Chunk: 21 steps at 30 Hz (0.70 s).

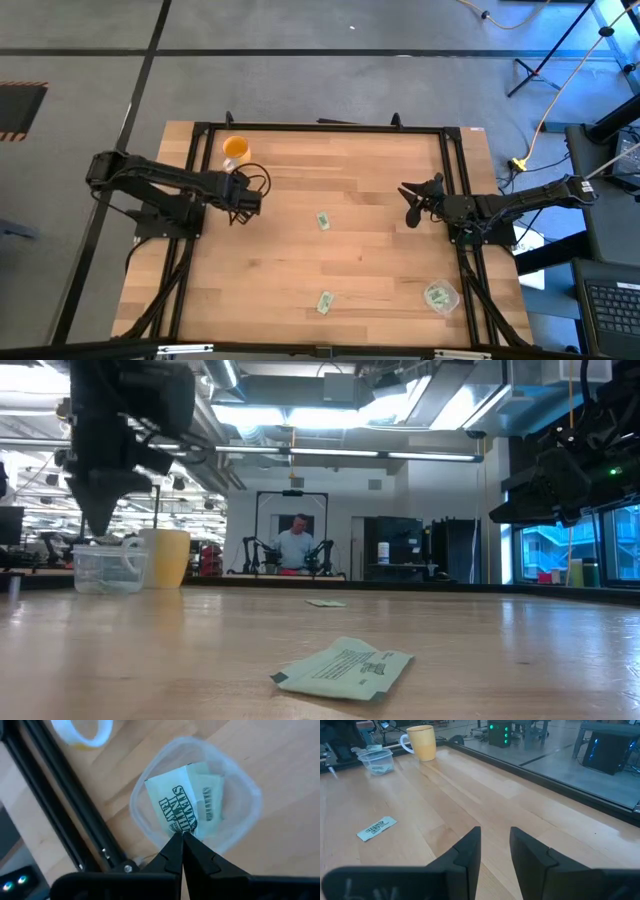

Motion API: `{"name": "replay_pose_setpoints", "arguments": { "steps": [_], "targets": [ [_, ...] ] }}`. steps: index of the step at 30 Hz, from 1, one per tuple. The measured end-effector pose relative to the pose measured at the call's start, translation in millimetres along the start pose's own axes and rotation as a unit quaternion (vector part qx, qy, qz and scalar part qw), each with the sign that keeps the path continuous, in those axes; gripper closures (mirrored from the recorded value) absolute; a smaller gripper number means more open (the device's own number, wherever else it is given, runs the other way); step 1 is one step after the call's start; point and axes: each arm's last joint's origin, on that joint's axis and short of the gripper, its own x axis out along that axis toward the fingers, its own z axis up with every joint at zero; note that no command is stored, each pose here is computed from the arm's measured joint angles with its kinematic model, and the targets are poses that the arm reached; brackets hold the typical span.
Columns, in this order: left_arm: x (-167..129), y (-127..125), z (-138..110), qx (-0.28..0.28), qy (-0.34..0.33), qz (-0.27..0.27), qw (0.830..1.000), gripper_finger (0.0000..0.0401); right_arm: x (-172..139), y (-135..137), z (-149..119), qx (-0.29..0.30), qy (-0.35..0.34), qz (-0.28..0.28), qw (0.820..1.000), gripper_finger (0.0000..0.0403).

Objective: Pick and place items into bin
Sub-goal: Put the green stevia packet into the top transparent bin

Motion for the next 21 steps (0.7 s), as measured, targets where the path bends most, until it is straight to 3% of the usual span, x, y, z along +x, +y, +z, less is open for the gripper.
{"name": "replay_pose_setpoints", "arguments": {
  "steps": [9,21],
  "targets": [
    [23,-2,3,-0.013,0.003,-0.037,0.999,0.0399,0,0,0,0.0,0.0,0.0,1.0,0.0297],
    [27,0,4,-0.007,-0.003,-0.022,1.0,0.0368,0,0,0,0.0,0.0,0.0,1.0,0.0297]
  ]
}}
